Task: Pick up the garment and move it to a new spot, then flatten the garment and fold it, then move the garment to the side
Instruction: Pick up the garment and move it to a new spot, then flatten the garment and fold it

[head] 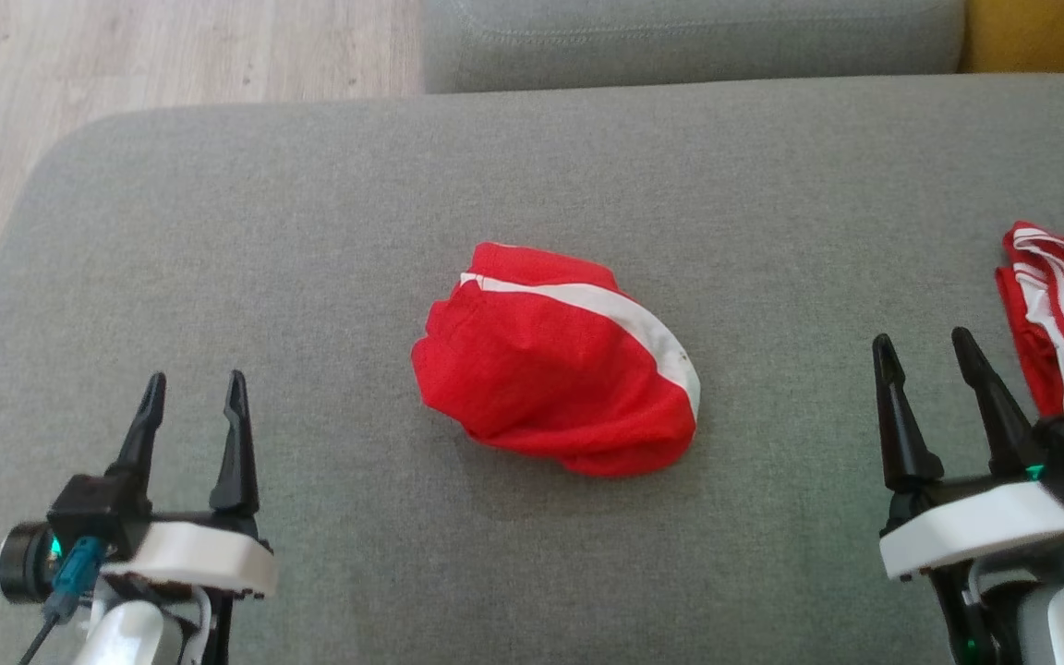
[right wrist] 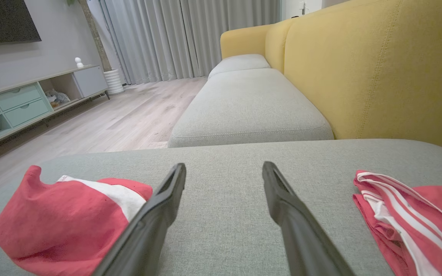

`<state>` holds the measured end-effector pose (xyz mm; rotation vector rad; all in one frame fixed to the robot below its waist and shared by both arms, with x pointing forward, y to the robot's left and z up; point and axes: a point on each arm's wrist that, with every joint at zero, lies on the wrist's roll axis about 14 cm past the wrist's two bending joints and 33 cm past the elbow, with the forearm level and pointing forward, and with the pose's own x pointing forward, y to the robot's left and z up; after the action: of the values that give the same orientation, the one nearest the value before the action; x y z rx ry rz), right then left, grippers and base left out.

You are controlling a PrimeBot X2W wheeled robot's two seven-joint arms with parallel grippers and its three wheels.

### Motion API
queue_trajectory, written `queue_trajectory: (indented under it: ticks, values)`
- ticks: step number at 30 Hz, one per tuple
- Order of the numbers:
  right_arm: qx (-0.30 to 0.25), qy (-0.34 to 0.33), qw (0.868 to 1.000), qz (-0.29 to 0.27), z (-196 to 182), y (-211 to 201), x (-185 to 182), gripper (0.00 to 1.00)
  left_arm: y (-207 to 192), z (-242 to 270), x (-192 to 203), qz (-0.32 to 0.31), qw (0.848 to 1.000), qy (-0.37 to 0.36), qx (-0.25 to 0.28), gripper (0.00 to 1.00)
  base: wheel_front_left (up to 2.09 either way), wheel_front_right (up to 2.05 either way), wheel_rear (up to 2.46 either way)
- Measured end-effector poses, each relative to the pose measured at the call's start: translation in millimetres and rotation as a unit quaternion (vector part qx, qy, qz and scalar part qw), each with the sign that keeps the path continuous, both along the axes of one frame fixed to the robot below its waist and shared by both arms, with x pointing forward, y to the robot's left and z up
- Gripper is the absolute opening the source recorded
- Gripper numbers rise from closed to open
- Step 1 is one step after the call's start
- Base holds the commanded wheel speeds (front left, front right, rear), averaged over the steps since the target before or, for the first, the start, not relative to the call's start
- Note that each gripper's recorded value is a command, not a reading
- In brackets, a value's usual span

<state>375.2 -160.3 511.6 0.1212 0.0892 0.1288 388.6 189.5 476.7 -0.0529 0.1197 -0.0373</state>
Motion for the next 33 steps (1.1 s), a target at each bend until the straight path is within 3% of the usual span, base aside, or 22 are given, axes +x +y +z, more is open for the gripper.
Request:
queue_trajectory:
  ticks: [33]
  values:
    - [0.0, 0.014, 1.0, 0.004, -4, 2, -10, 1.0, -10, 4, -8, -0.021, 1.0, 0.014, 0.002, 1.0, 0.0, 0.0, 0.0]
